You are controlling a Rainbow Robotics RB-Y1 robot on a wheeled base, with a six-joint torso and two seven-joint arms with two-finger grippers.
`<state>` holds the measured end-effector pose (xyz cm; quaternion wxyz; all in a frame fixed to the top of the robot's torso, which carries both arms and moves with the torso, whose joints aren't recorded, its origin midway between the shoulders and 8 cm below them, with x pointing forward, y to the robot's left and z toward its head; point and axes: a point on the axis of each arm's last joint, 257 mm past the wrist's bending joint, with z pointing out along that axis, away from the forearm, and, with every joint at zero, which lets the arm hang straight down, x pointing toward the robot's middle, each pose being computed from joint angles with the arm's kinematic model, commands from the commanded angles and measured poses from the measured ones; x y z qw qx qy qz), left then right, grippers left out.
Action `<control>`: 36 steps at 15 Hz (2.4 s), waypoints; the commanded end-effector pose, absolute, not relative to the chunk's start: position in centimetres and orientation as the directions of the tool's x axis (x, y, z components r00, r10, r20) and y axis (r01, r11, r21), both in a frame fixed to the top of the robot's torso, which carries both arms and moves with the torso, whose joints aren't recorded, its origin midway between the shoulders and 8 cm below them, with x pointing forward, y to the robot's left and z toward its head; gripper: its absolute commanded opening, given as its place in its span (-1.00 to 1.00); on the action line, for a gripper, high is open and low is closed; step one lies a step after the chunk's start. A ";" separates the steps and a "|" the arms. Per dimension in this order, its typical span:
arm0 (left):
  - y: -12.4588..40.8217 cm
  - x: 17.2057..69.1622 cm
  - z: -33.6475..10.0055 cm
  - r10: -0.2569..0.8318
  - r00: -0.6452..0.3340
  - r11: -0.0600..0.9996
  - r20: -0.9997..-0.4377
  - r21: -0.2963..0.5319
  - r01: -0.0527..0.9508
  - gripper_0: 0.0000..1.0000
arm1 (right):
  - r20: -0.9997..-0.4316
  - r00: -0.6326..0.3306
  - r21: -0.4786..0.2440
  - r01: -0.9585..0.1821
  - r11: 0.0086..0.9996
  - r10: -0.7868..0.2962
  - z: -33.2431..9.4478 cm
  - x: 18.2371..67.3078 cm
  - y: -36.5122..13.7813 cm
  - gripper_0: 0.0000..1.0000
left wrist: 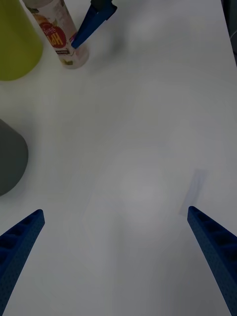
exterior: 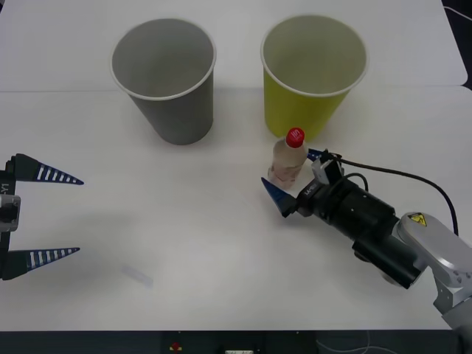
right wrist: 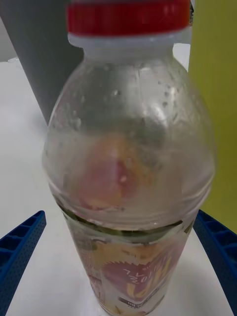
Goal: Put the can into the green bin and the plastic bottle into the gray bin
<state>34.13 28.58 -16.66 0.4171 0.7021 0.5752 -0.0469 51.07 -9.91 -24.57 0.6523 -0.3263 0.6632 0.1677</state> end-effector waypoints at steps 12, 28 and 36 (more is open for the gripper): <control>28.6 34.1 -16.7 0.769 0.334 0.010 -0.546 0.532 0.847 1.00 | -0.978 0.071 -0.191 -0.667 0.720 -0.194 -24.3 51.5 -9.0 -1.00; 28.6 34.1 -16.7 0.769 0.334 0.010 -0.546 0.532 0.847 1.00 | -0.992 0.016 -0.081 -0.848 0.524 -0.126 -19.1 46.1 -10.5 -1.00; 28.6 34.1 -16.7 0.769 0.334 0.010 -0.546 0.532 0.847 1.00 | -0.943 -0.061 -0.094 -0.894 0.438 -0.328 -15.9 42.6 -12.8 -1.00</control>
